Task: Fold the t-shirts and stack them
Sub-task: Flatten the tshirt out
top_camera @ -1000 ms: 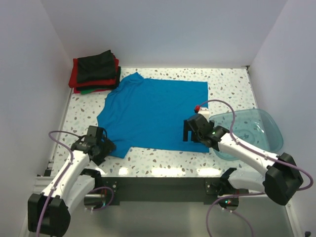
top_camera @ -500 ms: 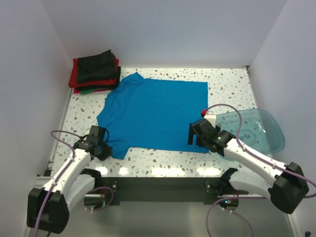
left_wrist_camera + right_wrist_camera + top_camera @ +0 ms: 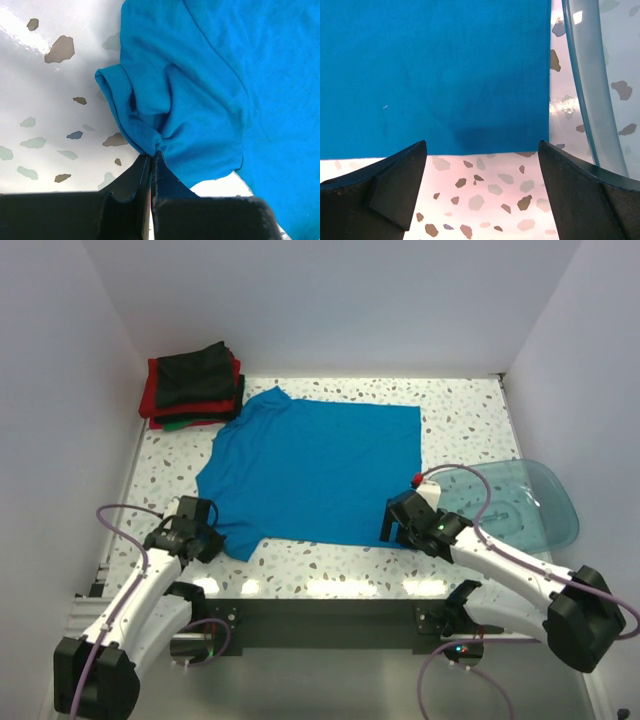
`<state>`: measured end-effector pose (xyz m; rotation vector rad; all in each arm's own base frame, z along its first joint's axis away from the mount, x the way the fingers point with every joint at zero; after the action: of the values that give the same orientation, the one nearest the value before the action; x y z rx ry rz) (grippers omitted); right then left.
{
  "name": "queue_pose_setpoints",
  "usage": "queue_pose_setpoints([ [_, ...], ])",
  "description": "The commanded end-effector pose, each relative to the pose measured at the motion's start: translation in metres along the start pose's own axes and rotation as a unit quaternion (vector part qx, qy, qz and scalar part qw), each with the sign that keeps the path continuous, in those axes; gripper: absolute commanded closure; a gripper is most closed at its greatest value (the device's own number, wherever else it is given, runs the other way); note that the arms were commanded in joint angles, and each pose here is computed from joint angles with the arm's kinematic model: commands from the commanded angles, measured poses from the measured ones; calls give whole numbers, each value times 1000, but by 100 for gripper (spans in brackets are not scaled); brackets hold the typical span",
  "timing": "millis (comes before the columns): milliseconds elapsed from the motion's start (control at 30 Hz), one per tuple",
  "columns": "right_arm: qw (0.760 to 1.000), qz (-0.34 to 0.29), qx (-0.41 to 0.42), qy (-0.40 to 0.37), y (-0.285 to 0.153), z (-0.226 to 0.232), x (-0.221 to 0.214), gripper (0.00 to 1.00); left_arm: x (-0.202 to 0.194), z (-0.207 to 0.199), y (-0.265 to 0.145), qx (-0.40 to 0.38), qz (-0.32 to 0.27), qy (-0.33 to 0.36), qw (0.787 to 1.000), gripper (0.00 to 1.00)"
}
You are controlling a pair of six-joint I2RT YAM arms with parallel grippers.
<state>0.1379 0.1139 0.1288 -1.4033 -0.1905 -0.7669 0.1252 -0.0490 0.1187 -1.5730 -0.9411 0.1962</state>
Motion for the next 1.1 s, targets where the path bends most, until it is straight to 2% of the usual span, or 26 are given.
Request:
queue_pose_setpoints([
  [0,997,-32,-65,28,14,-15,-5,5,1,-1,-2,-4,-3,11,1000,100],
  [167,996,-40,-61,51,23,-18,-13,13,2,0,-4,-7,-8,10,1000,100],
  [467,993,-44,-81,76,23,-26,-19,18,4,-2,-8,-13,-14,7,1000,100],
  [767,996,-11,-61,58,23,-14,-27,18,7,-5,-14,-26,-21,4,999,100],
  [900,996,1,-79,44,31,-12,-34,19,8,-6,-17,-25,-25,5,999,100],
  [1000,996,1,-79,44,33,-10,-35,27,9,-6,-17,-26,-26,4,999,100],
  [1067,996,-4,-76,46,33,-10,-34,41,9,-6,-18,-27,-25,4,999,100],
])
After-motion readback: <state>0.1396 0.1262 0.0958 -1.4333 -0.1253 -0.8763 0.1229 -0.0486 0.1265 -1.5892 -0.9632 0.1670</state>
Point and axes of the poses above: each gripper's point midway between its finger pads, its own y axis out along the fingers, its own z axis along the line the jaws close on, x = y × z, the point moved 10 cm from there along -y, back along the fingers, and after that the axes turned 10 degrees about y, right-handed, at the moved point
